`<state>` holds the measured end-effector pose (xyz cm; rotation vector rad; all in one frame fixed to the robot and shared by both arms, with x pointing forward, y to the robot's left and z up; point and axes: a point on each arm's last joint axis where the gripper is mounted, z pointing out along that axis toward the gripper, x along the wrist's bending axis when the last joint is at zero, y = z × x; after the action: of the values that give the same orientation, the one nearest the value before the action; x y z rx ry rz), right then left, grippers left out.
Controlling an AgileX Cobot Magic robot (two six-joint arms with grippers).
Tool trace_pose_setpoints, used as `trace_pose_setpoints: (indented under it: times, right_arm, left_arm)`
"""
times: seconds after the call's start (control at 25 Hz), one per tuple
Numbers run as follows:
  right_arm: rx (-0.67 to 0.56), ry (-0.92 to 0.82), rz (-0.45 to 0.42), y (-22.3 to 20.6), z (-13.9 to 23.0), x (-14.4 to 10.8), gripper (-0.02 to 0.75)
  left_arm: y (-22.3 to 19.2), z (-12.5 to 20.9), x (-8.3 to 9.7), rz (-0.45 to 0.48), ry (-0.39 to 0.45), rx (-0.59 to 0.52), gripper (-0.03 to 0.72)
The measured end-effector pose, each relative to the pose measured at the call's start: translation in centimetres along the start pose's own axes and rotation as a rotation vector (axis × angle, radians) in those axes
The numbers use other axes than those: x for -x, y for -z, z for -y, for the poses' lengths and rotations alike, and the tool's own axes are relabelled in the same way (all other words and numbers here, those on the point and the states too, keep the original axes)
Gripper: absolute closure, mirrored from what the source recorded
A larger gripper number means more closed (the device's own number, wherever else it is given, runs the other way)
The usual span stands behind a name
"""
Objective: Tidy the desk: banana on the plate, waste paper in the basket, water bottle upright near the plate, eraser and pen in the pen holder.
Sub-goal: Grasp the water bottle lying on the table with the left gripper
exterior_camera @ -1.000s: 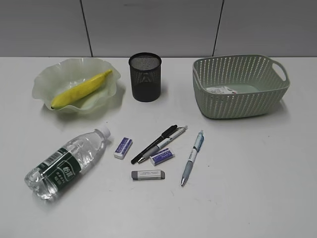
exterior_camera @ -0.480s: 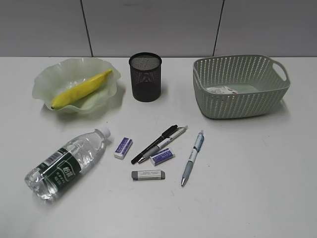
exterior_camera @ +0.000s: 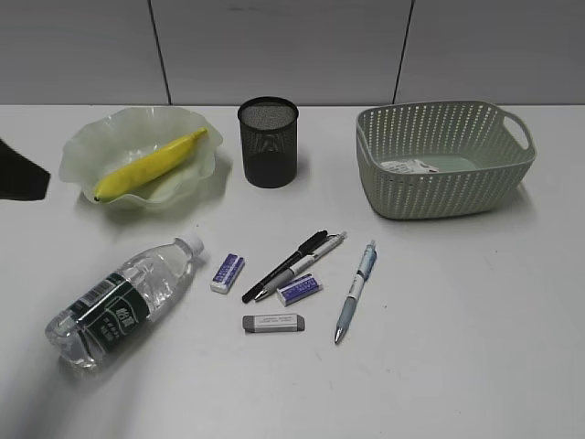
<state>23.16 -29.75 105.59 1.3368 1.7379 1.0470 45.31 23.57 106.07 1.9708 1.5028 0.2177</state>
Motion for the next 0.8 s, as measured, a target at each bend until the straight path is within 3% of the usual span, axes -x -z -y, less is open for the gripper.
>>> trace_pose_setpoints:
  times: [0.16, 0.32, 0.44, 0.6, 0.8]
  right_arm:
    - [0.006, -0.001, 0.001, 0.0, -0.1, 0.0, 0.239]
    - [0.007, -0.031, 0.001, 0.0, -0.1, 0.0, 0.239]
    - [0.007, -0.037, 0.002, 0.0, -0.1, 0.0, 0.239]
    - [0.008, -0.038, 0.002, 0.0, -0.1, 0.0, 0.239]
    - [0.008, -0.039, 0.002, 0.0, -0.1, 0.0, 0.239]
  left_arm:
    - [-4.7, -1.6, -0.5, 0.007, -0.044, -0.143, 0.281]
    - [-9.0, -1.1, 0.5, -0.004, -0.177, -0.273, 0.267]
    - [-11.2, -0.8, 1.6, -0.01, -0.258, -0.286, 0.24]
    - [-13.3, -0.7, 2.7, -0.019, -0.339, -0.263, 0.144]
    - [-15.5, 0.2, 2.4, -0.029, -0.358, -0.309, 0.108]
